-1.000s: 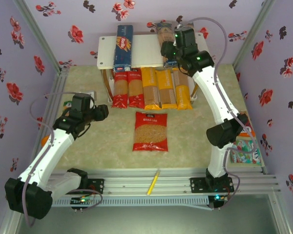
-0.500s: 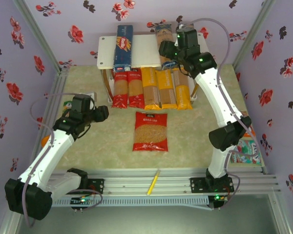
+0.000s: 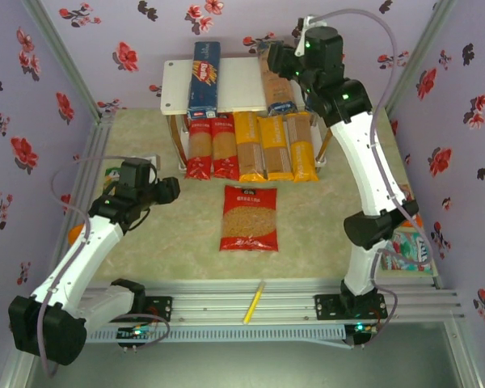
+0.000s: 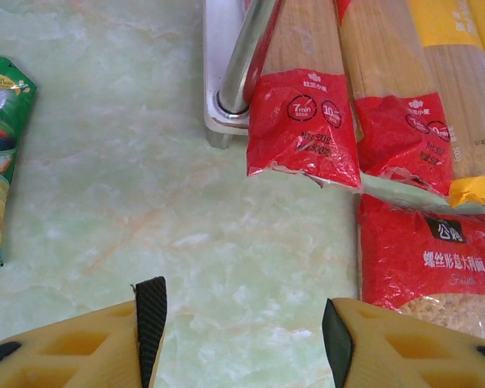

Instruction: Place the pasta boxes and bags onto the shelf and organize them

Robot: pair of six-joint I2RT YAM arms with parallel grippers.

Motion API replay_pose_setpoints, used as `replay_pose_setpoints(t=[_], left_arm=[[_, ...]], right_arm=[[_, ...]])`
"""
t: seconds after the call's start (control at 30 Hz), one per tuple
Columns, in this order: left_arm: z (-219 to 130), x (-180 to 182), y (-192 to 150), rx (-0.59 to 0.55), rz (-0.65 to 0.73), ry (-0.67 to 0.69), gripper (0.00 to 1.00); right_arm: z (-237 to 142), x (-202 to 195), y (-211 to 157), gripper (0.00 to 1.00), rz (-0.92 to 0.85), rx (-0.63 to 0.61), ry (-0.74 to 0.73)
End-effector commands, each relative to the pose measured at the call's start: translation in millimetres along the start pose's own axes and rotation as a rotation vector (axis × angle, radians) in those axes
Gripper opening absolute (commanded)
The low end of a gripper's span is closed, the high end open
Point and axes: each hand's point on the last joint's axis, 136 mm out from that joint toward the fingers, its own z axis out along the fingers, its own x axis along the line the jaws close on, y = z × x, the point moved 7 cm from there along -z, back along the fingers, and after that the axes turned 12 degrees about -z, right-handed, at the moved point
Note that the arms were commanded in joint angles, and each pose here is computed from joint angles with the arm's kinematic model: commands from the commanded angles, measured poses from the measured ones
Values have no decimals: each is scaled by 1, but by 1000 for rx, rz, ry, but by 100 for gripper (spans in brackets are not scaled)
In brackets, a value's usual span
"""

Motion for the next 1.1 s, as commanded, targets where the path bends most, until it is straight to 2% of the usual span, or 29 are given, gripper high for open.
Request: replay_pose_setpoints(t=[0.0,0.13,0.53,1.07], left_arm=[[-3,0,3,-22,3,-12,55],[-4,1,3,-17,6,-6,55],[0,0,6,-11,6,-3,55],[3,2,5,-3,9,8,55]], right_arm=[[10,14,-9,58,-59,61,66],[23,26,-23,51,-49,102,124],[41,62,-56,48,-175,194,231],[65,48,-86,48,-249,297,163]])
